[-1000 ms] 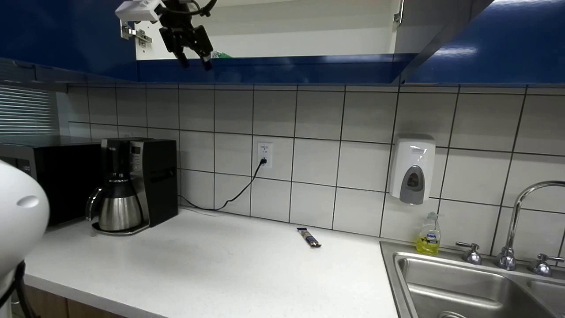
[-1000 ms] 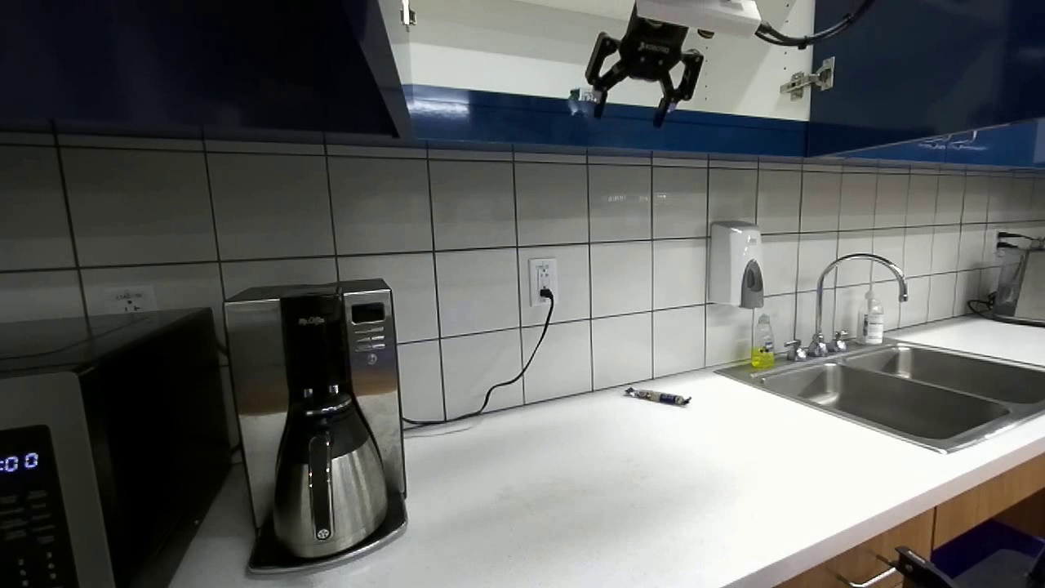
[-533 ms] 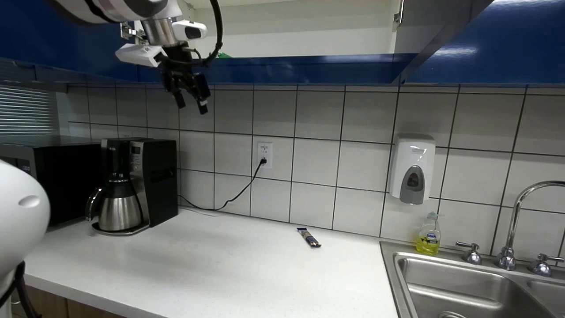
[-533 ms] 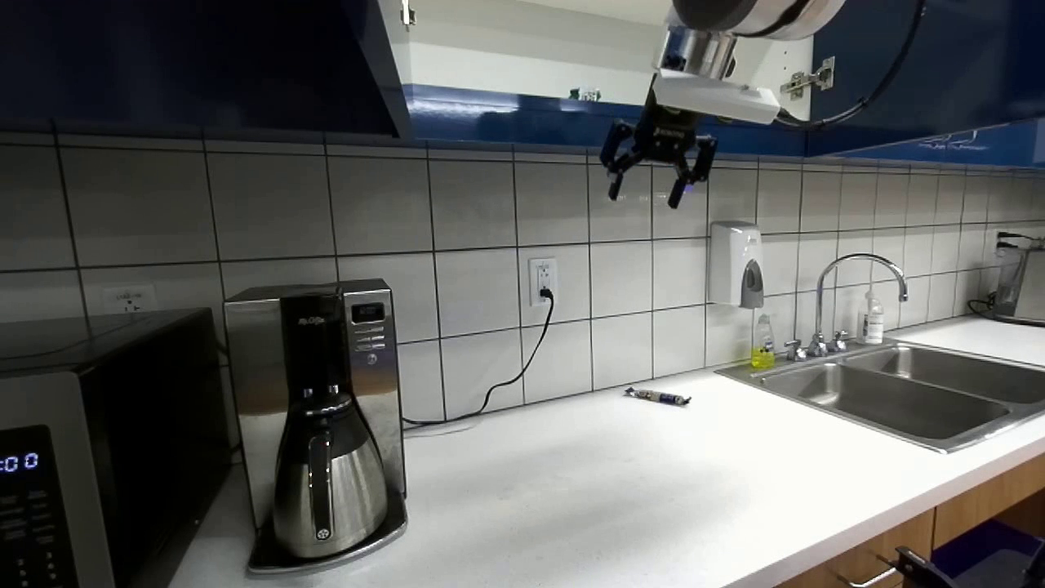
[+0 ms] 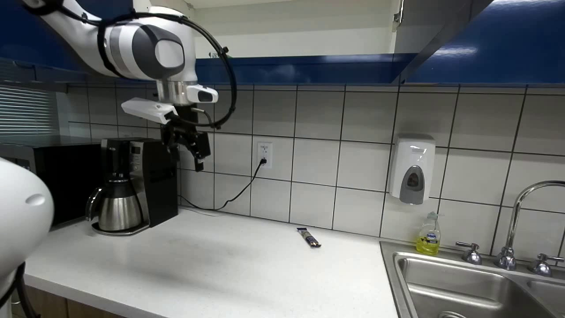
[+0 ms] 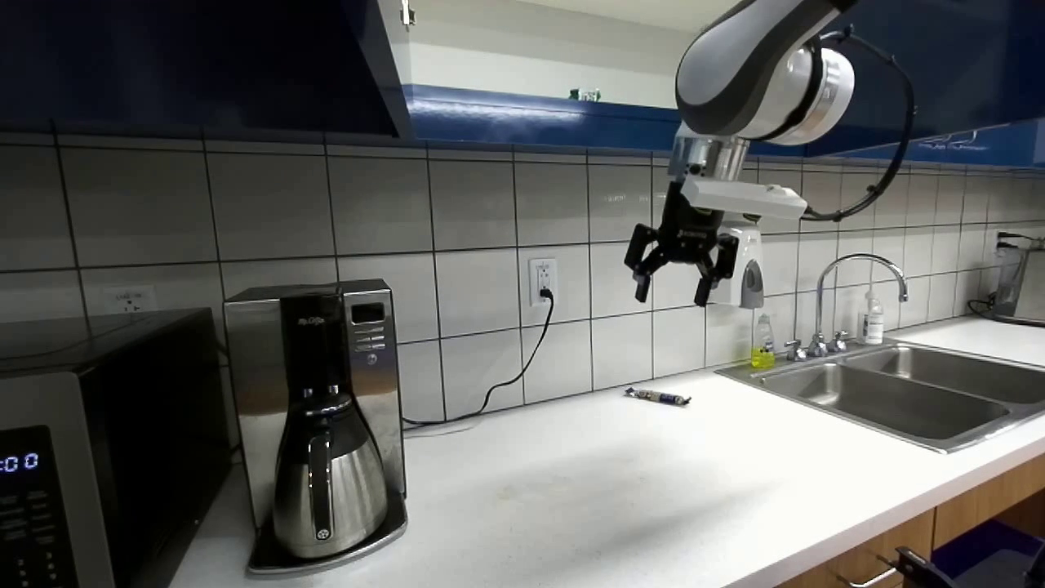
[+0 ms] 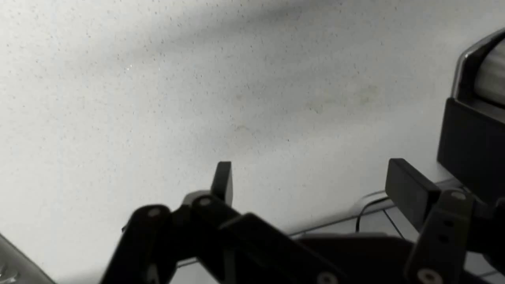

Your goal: Put the green packet in the open upper cabinet.

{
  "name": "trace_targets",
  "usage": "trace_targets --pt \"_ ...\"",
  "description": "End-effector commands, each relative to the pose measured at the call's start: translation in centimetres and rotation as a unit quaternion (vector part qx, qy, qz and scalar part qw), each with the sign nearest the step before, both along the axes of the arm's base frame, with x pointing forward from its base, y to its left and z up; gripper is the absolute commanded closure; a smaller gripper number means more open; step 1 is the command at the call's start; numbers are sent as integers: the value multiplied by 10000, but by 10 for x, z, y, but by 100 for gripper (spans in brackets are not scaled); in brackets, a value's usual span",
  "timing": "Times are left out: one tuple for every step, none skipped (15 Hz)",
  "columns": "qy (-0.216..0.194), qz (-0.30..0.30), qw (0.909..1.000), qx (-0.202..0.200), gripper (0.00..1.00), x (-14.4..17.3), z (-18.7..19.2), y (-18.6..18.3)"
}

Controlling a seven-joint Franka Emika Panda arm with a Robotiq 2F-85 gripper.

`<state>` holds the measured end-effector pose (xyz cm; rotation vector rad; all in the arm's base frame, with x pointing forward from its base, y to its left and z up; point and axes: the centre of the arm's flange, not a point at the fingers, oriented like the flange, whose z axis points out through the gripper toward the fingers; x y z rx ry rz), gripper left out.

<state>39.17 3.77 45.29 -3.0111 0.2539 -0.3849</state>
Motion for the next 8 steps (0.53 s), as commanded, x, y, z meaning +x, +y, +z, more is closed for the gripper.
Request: trace_targets --pt "397 345 9986 83 0 2 -53 -7" --pt "539 413 9977 81 0 0 -68 -7" --pt "680 484 9965 75 0 -2 -82 -7" --pt "824 556 9950 73 0 -4 -94 -6" --pt "962 640 9933 71 0 -6 -106 -4" --pt "1068 705 9918 52 0 -9 -117 -2" --pt "1165 753 9903 13 0 -12 -125 1" --pt "1215 791 9894 14 0 -14 -131 3"
